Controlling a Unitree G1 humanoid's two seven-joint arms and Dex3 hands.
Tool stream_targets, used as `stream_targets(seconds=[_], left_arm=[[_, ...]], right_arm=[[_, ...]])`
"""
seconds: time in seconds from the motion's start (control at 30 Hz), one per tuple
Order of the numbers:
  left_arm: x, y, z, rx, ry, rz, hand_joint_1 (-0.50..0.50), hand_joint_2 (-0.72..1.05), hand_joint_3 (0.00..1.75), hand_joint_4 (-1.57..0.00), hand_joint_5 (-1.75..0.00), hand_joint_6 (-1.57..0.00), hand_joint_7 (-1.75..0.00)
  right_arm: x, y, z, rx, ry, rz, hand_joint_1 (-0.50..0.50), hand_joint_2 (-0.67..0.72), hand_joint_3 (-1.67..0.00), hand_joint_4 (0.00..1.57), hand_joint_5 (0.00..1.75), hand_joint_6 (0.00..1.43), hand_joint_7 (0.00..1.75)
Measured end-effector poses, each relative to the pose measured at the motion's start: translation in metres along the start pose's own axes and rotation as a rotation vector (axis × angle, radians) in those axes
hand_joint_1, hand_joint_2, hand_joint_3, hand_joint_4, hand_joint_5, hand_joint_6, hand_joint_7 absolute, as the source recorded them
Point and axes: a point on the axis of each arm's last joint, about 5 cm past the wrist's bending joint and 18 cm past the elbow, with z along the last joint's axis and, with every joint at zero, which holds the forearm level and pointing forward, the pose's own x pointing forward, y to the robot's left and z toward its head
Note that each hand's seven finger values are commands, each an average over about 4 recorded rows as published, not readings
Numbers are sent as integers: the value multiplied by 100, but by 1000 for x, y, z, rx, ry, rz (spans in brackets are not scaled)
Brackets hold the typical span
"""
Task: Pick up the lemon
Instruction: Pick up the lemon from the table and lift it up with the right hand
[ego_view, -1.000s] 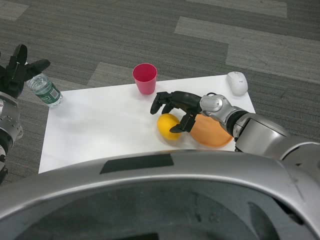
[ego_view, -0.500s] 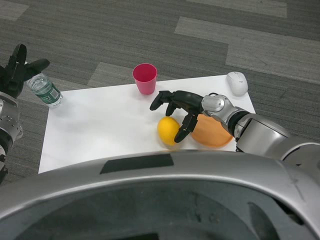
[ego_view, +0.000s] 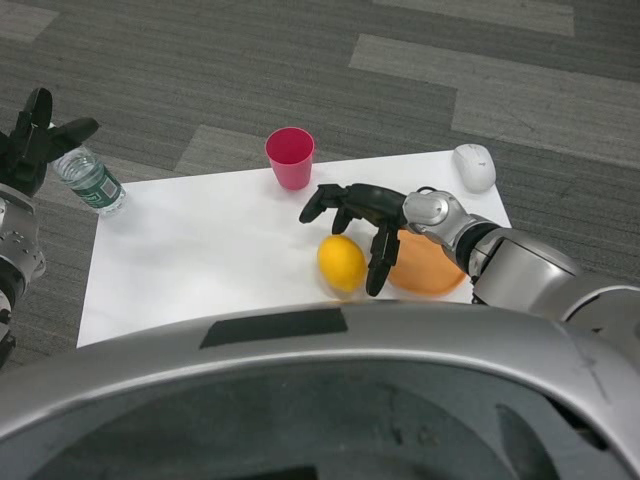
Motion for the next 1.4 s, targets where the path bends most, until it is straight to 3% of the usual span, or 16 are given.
stream_targets(seconds=[0.1, 0.23, 0.37, 0.6, 0.87, 1.07, 1.4], left_arm=[[0, 0, 0, 0, 0, 0, 50, 96, 9, 0, 0, 0, 0], [0, 0, 0, 0, 0, 0, 50, 96, 9, 0, 0, 0, 0], [0, 0, 0, 1, 1, 1, 50, 96, 9, 0, 0, 0, 0], [0, 0, 0, 1, 1, 1, 50, 96, 9, 0, 0, 0, 0], [0, 0, 0, 1, 1, 1, 50, 96, 9, 0, 0, 0, 0], [0, 0, 0, 2, 1, 0, 50, 96, 9, 0, 0, 0, 0], [0, 0, 0, 1, 1, 1, 50, 96, 9, 0, 0, 0, 0]], right_arm=[[1, 2, 0, -47, 25, 34, 20, -11, -32, 0, 155, 0, 37], [2, 5, -1, -149, 77, 81, 17, -19, -36, 0, 155, 0, 28], [1, 5, -1, -181, 52, 42, 12, -29, -48, 0, 155, 0, 21], [-3, 3, -1, -203, 13, -34, 9, -38, -65, 0, 155, 0, 21], [-5, 3, -2, -206, 4, -56, 2, -54, -107, 0, 160, 0, 21], [-5, 3, -2, -224, 10, -46, -8, -54, -137, 0, 165, 0, 21], [-6, 5, -4, -240, 36, 19, -8, -54, -135, 0, 165, 0, 21]])
